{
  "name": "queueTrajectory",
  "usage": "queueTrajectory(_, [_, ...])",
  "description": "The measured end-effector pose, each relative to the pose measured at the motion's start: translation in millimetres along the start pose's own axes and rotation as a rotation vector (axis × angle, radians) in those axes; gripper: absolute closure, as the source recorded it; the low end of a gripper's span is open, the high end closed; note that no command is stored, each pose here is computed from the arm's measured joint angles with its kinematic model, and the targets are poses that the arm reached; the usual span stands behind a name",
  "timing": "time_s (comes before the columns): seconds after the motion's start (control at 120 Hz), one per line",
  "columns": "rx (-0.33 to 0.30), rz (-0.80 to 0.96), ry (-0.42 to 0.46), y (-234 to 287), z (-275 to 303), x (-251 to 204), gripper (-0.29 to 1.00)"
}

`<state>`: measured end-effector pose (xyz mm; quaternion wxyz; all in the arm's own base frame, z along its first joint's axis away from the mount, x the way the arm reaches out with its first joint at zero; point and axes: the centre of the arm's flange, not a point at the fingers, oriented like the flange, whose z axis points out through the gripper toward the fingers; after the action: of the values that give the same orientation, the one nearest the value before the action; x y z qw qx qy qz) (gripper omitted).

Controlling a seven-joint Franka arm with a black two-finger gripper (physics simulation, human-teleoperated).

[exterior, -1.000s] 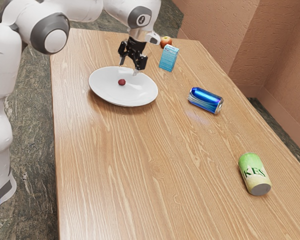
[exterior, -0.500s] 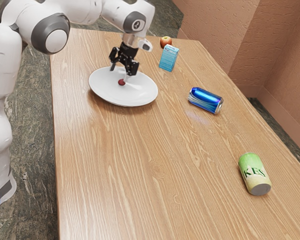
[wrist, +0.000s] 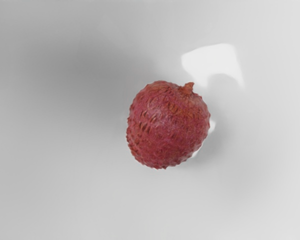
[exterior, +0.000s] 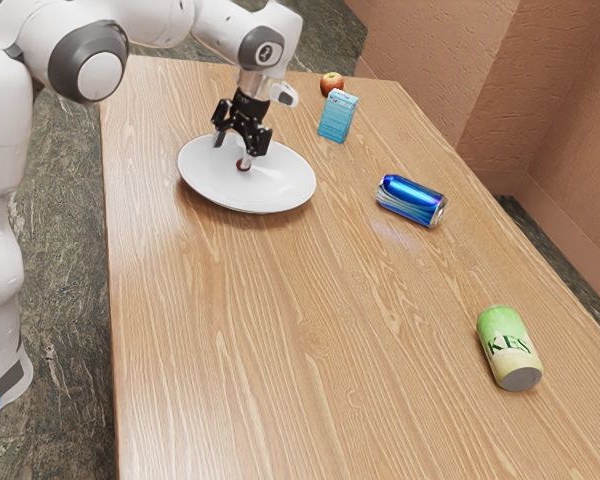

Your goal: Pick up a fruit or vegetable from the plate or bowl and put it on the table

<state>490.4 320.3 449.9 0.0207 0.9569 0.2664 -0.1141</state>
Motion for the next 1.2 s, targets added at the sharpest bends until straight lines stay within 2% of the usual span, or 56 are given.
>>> queueTrajectory(0.625, [0.004,0.022,0.013,11,8,3,0.01])
queueTrajectory(1.2, [0.005,0.040,0.074,20,10,5,0.02])
